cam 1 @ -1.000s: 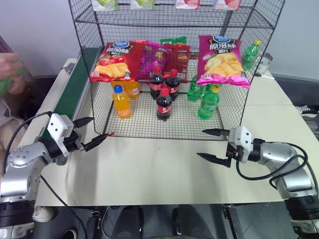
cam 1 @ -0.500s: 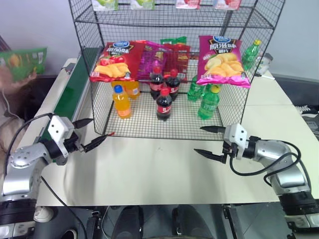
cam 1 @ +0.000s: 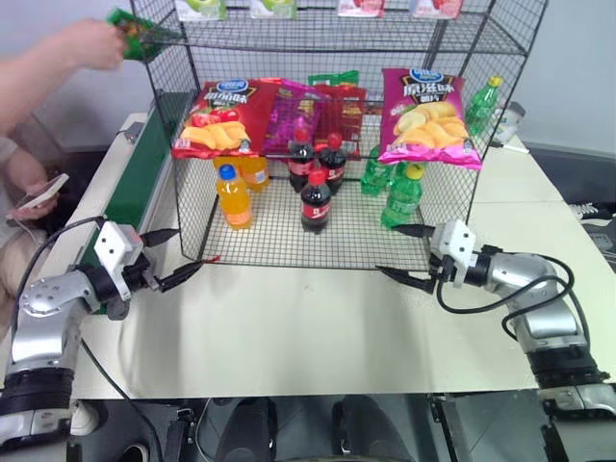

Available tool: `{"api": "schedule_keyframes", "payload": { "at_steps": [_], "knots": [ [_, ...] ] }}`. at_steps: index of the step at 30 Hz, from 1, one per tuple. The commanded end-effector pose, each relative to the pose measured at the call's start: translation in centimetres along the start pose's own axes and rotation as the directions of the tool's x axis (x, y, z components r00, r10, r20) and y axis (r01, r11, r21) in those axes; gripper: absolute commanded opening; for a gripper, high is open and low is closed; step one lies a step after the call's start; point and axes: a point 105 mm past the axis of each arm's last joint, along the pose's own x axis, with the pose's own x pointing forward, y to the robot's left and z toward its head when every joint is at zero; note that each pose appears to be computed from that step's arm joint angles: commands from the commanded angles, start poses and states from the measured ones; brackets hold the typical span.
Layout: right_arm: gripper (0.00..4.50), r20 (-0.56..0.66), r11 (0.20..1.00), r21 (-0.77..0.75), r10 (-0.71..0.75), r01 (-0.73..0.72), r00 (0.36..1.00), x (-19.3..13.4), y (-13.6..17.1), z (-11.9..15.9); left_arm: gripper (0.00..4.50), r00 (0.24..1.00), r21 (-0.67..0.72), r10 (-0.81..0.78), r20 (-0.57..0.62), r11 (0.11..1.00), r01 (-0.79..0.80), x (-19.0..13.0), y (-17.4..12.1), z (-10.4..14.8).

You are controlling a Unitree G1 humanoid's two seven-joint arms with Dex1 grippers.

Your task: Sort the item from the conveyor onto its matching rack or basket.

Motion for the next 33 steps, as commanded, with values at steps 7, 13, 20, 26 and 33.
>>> {"api": "schedule_keyframes", "payload": {
  "at_steps": [7,13,20,26,33],
  "knots": [
    [4.35,0.049,0.996,-0.036,-0.082,0.083,0.995,0.0,-1.3,1.5,4.5,1.0,0.029,-0.009,0.006,1.0,0.009,0.1,0.0,-0.1],
    [4.35,0.051,0.992,-0.016,-0.122,0.123,0.991,-0.3,-1.3,1.3,4.5,0.999,0.033,0.025,0.047,0.999,-0.026,0.4,0.0,0.2],
    [4.35,0.054,0.996,-0.013,-0.091,0.092,0.994,-0.2,-1.2,1.4,4.5,0.998,0.004,0.024,0.065,1.0,-0.024,0.3,-0.3,0.2],
    [4.35,0.047,0.997,0.002,-0.074,0.074,0.996,0.0,-1.0,1.1,4.5,0.996,-0.009,0.043,0.072,0.999,-0.043,0.3,-0.2,0.2],
    [4.35,0.091,0.999,0.033,-0.019,0.016,0.996,0.9,0.1,2.4,4.5,0.982,0.1,0.138,0.133,0.983,-0.152,-1.4,1.6,2.3]
  ]
}}
